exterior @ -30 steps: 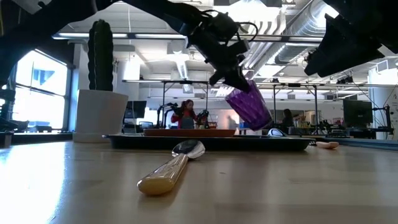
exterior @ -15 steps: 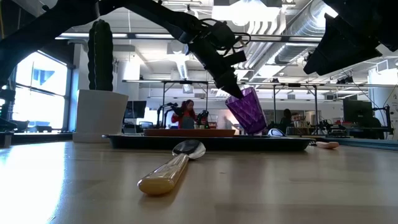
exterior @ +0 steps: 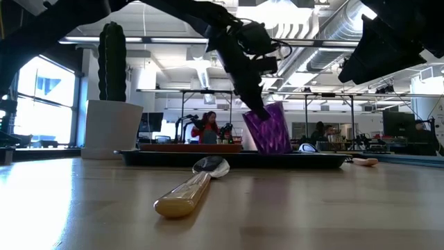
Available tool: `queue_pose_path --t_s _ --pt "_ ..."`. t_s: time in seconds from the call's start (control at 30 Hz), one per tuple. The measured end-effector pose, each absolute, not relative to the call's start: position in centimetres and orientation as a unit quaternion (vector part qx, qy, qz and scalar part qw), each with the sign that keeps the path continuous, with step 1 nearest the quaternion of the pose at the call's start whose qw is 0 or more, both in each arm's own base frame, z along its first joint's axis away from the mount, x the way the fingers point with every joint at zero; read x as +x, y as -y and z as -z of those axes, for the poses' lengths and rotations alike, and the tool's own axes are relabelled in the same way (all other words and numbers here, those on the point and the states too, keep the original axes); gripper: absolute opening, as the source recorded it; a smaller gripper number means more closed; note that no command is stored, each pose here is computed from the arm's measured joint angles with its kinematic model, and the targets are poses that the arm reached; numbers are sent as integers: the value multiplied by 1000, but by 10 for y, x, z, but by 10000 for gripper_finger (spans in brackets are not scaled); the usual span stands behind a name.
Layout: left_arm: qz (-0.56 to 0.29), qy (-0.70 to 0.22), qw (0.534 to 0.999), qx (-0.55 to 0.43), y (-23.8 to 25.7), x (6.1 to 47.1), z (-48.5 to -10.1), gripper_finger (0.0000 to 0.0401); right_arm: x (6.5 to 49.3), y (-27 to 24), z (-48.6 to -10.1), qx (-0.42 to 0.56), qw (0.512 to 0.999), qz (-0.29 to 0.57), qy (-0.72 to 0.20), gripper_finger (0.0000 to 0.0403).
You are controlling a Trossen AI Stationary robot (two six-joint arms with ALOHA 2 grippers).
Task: Pick and place plate/cup/fork/spoon on tray
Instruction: Put the violet cup to the right of the orange plate on the dark green tray
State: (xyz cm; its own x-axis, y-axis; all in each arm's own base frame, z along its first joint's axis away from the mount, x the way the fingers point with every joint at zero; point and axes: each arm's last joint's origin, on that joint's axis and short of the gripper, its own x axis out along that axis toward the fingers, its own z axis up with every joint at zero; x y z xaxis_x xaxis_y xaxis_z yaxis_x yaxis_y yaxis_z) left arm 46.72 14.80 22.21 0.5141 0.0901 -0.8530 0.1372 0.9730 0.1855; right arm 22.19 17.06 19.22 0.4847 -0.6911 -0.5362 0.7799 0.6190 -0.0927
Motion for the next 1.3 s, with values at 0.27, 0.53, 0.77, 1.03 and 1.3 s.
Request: queue_pose_path --t_s 0.27,0.53,0.77,1.03,1.3 --pt "-27 -484 868 105 -145 472 -223 20 222 -171 -192 83 858 428 -271 201" --pt "-48 -475 874 87 -153 471 -223 67 222 -171 -192 84 858 428 -271 201" --pt "-59 -439 891 97 -157 477 -228 107 222 -171 -192 84 858 428 -271 201" --pt "-125 -390 898 160 -160 475 -261 125 222 -171 -193 81 860 429 -263 201" --pt "-102 -320 933 133 -148 443 -331 126 219 -168 -189 78 862 434 -251 201"
